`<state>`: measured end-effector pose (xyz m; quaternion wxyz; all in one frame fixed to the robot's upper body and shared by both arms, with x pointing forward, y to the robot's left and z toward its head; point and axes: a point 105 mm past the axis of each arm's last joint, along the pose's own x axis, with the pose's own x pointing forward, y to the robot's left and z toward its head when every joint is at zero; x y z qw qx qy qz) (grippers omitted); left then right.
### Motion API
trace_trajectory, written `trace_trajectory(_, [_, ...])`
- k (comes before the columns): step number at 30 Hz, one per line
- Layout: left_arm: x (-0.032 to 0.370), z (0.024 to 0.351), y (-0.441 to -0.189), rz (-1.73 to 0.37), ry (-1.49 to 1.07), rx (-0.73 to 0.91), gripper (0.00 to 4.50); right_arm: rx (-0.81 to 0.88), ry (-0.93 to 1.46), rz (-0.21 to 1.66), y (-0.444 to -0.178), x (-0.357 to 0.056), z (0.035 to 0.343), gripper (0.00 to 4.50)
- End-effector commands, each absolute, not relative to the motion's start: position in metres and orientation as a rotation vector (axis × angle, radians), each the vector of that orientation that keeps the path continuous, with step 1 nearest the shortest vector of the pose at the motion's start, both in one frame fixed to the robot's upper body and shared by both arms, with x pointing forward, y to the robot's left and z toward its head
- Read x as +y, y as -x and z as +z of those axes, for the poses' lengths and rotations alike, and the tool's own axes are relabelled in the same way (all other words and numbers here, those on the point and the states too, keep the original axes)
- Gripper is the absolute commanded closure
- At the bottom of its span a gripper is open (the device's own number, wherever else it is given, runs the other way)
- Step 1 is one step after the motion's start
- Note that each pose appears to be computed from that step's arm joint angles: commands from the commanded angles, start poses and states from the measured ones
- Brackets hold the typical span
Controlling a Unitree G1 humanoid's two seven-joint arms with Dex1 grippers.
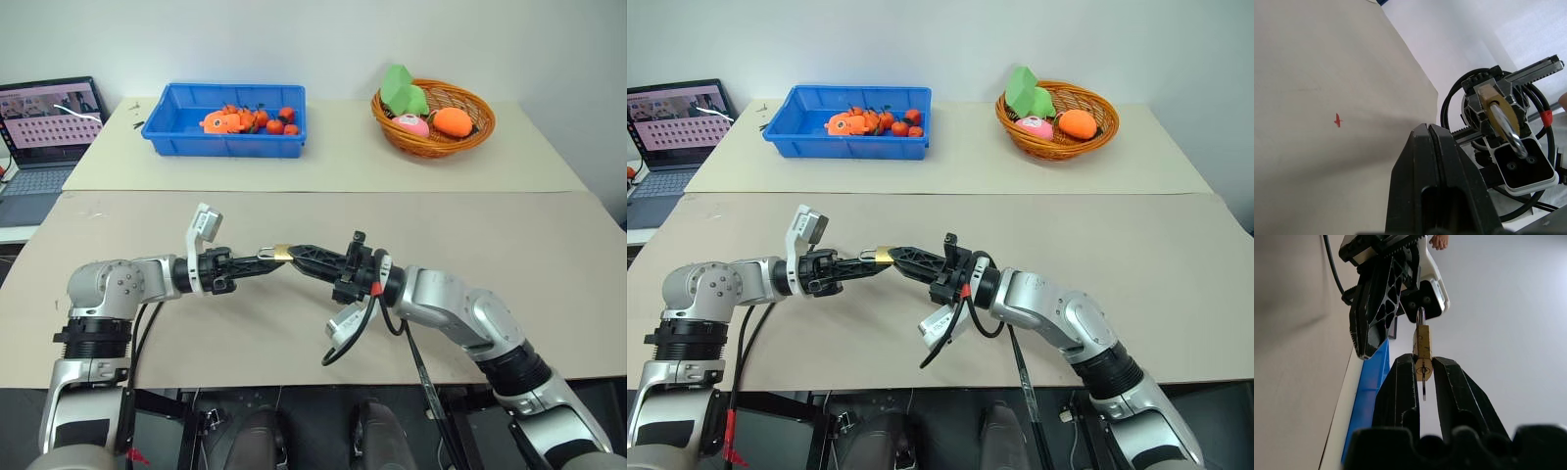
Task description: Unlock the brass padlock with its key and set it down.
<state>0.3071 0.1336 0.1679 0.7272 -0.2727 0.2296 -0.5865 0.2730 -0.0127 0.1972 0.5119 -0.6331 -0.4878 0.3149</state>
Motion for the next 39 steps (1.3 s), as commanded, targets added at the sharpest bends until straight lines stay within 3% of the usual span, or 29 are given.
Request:
trace_trajectory(1, [0.135,0.184,-0.310,-1.315,0.564,0.454,4.46,-1.233,1.502,0.736,-0.270,-0.011,0.208,4.40])
trace_trajectory(14, [0.135,0.189,-0.310,-1.311,0.549,0.441,4.46,-1.159,1.517,0.709,-0.288,-0.022,0.205,4.40])
trace_trajectory(39, [0.137,0.189,-0.312,-1.286,0.555,0.436,4.46,-1.088,1.525,0.806,-0.290,-0.023,0.182,4.40])
